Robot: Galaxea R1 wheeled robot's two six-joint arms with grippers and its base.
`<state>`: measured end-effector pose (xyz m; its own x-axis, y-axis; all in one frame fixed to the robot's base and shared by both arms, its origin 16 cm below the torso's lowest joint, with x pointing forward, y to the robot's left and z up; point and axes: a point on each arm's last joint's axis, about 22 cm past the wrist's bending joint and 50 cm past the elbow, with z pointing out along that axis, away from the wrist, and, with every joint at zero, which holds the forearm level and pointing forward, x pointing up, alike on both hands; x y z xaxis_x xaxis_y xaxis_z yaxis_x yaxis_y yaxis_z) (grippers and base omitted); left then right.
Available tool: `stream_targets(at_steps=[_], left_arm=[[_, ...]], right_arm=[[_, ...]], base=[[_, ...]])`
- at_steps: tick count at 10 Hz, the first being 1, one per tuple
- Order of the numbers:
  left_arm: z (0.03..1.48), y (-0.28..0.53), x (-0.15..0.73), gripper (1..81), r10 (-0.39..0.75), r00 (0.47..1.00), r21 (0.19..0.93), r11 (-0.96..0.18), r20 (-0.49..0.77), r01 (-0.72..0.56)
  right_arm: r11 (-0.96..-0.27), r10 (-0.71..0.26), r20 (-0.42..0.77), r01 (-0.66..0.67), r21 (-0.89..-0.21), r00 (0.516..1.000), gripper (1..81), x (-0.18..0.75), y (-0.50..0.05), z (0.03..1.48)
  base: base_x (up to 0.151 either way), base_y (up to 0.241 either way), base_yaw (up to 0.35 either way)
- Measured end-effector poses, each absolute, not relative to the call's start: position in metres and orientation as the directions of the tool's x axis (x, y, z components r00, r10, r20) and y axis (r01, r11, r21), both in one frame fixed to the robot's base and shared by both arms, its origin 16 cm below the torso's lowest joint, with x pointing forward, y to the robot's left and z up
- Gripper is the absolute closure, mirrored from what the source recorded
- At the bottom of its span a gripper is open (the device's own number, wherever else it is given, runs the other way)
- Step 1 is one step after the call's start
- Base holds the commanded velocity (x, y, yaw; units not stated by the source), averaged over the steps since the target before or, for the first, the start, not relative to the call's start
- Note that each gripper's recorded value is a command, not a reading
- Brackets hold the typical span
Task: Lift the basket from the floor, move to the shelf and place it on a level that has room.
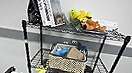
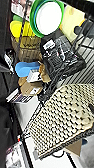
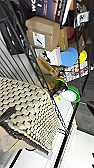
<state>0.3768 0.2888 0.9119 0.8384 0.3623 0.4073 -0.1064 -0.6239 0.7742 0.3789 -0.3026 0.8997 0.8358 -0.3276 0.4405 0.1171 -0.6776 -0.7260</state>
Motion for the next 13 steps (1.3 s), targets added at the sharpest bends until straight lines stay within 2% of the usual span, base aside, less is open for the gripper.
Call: stream_targets(at_steps=[4,6,10,13], left_arm=[[0.831,0.288,0.301,1.0,0.391,0.869,0.796,-0.605,0.304,-0.006],[0.795,0.284,0.265,1.0,0.391,0.879,0.8,-0.6,0.272,0.019],[0.721,0.272,0.208,1.0,0.382,0.894,0.795,-0.604,0.236,0.048],[0.669,0.254,0.188,1.0,0.388,0.894,0.792,-0.607,0.222,0.067]], right_arm=[[-0.673,-0.322,0.294,0.001,-0.739,0.9,1.0,0.308,-0.298,0.829],[-0.672,-0.294,0.261,-0.005,-0.741,0.919,1.0,0.284,-0.286,0.808],[-0.716,-0.252,0.185,-0.055,-0.696,0.95,1.0,0.234,-0.285,0.725],[-0.747,-0.221,0.179,-0.049,-0.663,0.959,1.0,0.22,-0.275,0.668]], base=[[0.0,0.0,0.0],[0.0,0.0,0.0],[0.0,0.0,0.0],[0.0,0.0,0.0]])
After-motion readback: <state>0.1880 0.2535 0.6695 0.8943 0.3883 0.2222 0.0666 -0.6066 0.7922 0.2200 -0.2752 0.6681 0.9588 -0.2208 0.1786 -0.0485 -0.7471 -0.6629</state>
